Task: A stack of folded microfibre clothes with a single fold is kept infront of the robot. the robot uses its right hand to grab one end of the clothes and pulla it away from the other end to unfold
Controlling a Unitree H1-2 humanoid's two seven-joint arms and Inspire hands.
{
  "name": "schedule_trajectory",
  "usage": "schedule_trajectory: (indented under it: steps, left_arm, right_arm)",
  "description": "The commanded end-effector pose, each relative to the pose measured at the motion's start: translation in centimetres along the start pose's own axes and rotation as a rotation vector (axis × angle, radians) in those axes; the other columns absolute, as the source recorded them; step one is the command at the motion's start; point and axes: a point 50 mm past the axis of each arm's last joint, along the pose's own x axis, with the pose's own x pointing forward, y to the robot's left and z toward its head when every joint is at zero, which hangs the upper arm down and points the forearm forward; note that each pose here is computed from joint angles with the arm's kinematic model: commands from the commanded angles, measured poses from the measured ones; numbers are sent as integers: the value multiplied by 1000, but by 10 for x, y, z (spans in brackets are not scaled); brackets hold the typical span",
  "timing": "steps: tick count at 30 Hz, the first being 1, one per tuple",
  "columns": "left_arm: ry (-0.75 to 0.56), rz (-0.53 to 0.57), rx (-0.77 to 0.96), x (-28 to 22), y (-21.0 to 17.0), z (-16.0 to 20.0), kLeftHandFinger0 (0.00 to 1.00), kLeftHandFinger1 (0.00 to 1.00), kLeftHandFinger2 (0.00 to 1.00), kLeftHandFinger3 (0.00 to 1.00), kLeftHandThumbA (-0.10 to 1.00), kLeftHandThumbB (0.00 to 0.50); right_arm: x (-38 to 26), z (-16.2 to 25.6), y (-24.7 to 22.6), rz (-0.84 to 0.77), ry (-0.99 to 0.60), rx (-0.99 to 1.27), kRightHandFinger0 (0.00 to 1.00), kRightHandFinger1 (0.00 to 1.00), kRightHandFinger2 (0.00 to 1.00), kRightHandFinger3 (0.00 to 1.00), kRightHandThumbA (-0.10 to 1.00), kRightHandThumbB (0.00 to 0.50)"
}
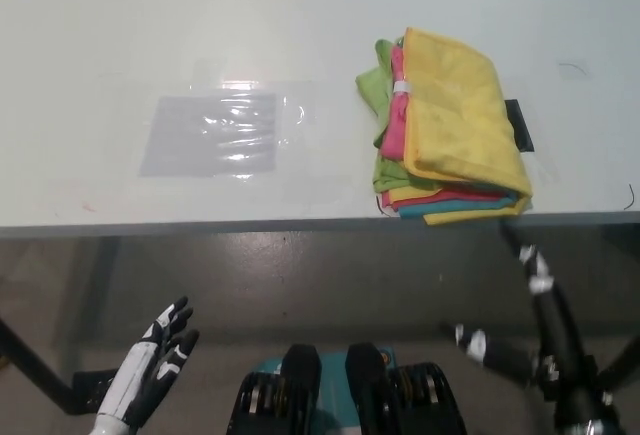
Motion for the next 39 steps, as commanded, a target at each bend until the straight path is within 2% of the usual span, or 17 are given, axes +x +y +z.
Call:
schedule_trajectory:
  steps: [1, 8, 13, 14, 15, 16, 21, 32, 34, 37, 39]
  left_arm:
    - [-74, 4, 20, 8, 8, 15, 1000, 1000, 1000, 1000, 904, 353]
    - [-68, 6, 34, 12, 8, 16, 1000, 1000, 1000, 1000, 924, 360]
    - [-73, -1, 41, 14, 8, 17, 1000, 1000, 1000, 1000, 936, 359]
    - [-71, -1, 41, 13, 8, 17, 1000, 1000, 1000, 1000, 937, 359]
    - [-71, -2, 39, 13, 8, 16, 1000, 1000, 1000, 1000, 936, 358]
    - [-72, -3, 42, 12, 8, 16, 1000, 1000, 1000, 1000, 936, 355]
    - [-77, -7, 47, 15, 9, 18, 1000, 1000, 1000, 1000, 936, 360]
    - [-77, -15, 56, 19, 11, 20, 1000, 1000, 1000, 1000, 923, 347]
    - [-77, -15, 67, 19, 11, 21, 1000, 1000, 1000, 1000, 924, 341]
    - [-79, -14, 72, 22, 11, 23, 1000, 1000, 1000, 1000, 926, 342]
    - [-83, -20, 70, 24, 11, 24, 1000, 1000, 1000, 1000, 911, 324]
  right_arm:
    - [40, 36, -13, -91, -81, -136, 1000, 1000, 1000, 1000, 1000, 212]
    - [104, 70, -10, -140, -122, -184, 1000, 1000, 1000, 1000, 1000, 207]
    - [152, 88, -4, -104, -85, -272, 1000, 1000, 1000, 1000, 1000, 251]
    - [156, 87, -3, -99, -82, -278, 1000, 1000, 1000, 1000, 1000, 247]
    - [161, 87, -1, -94, -78, -289, 1000, 1000, 1000, 1000, 951, 224]
    - [170, 82, 3, -79, -62, -285, 1000, 1000, 1000, 1000, 962, 239]
    - [198, 61, 15, -49, 4, -265, 1000, 1000, 1000, 1000, 916, 246]
    - [220, 35, 25, -10, 104, -275, 1000, 1000, 1000, 1000, 941, 242]
    - [222, 26, 28, -5, 138, -278, 1000, 1000, 1000, 1000, 959, 264]
    - [225, 16, 29, -6, 159, -287, 1000, 1000, 1000, 1000, 978, 270]
    - [224, 8, 28, 10, 209, -243, 1000, 1000, 1000, 1000, 987, 275]
